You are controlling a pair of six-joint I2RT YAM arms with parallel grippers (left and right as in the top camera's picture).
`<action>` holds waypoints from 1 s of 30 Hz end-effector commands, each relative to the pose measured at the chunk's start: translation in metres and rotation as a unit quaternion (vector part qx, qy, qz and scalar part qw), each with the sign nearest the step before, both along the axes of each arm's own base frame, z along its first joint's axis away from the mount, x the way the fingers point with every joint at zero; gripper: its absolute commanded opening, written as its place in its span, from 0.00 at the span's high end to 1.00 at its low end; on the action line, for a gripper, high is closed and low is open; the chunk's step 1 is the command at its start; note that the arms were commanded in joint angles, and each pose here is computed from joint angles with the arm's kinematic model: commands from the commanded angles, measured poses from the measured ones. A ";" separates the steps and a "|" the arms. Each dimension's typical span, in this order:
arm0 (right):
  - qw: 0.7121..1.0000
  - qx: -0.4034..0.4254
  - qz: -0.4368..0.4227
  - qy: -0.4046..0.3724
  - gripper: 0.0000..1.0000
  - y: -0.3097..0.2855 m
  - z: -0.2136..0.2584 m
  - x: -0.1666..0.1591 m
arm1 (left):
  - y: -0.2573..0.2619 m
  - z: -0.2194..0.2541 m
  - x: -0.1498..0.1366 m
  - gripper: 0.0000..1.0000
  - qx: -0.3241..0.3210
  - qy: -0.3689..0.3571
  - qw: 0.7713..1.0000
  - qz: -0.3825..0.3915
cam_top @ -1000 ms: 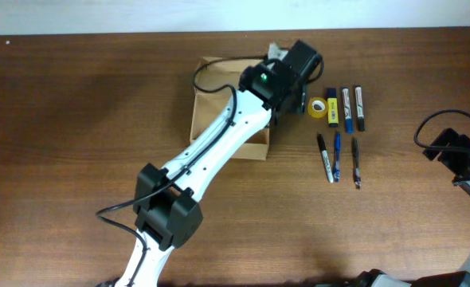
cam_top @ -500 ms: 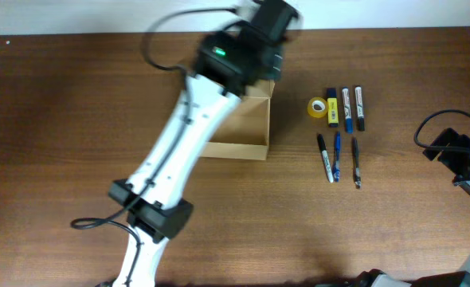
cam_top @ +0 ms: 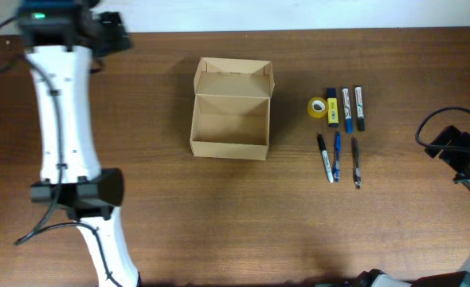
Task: Pack container
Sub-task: 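Lift the left arm away from the box to the upper left, then reach the right gripper down and grasp the yellow tape roll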
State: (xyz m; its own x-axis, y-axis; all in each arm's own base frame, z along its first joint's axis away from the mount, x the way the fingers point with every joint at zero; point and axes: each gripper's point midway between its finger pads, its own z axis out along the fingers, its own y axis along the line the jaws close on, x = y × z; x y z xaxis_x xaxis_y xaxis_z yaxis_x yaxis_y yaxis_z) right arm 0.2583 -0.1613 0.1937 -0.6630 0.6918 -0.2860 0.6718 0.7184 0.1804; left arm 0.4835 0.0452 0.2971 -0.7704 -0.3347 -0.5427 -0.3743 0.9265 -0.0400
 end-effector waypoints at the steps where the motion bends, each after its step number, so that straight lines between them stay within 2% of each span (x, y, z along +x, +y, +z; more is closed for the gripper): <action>1: 1.000 0.004 -0.002 -0.022 0.01 -0.001 0.007 0.008 | 0.009 0.002 -0.004 0.02 -0.042 -0.003 0.999 -0.007; 5: 0.996 0.046 0.025 -0.069 0.03 0.015 0.014 0.024 | 0.027 0.000 -0.010 0.00 -0.042 0.005 0.999 0.014; 6: 0.994 0.050 0.044 -0.083 0.14 0.019 0.017 0.030 | 0.030 0.000 -0.011 0.00 -0.042 0.006 0.999 0.017; 8: 0.993 0.042 0.067 -0.086 0.23 0.027 0.018 0.037 | 0.033 0.000 -0.012 0.00 -0.041 0.006 0.999 0.020; 13: 0.988 0.017 0.143 -0.052 0.23 0.067 0.006 0.056 | 0.033 -0.001 -0.013 0.00 -0.042 0.010 0.999 0.020; 20: 0.962 0.023 0.270 -0.013 0.23 0.145 -0.033 0.101 | 0.032 -0.001 -0.013 0.00 -0.044 0.010 0.999 0.019; 23: 0.953 0.026 0.301 -0.001 0.27 0.167 -0.044 0.121 | 0.032 -0.001 -0.013 0.00 -0.043 0.010 0.999 0.019; 30: 0.938 0.001 0.347 0.000 0.28 0.202 -0.044 0.178 | 0.032 -0.001 -0.013 0.00 -0.043 0.010 0.999 0.019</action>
State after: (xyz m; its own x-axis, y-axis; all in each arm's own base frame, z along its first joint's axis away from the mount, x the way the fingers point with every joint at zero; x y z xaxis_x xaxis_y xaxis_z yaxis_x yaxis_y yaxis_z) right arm 0.4138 0.0320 0.1384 -0.9627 0.1348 -0.2347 0.0805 0.9705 0.2271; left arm 0.4706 0.0766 0.2903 -0.7702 -0.4168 -0.4828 -0.4220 0.9006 -0.1042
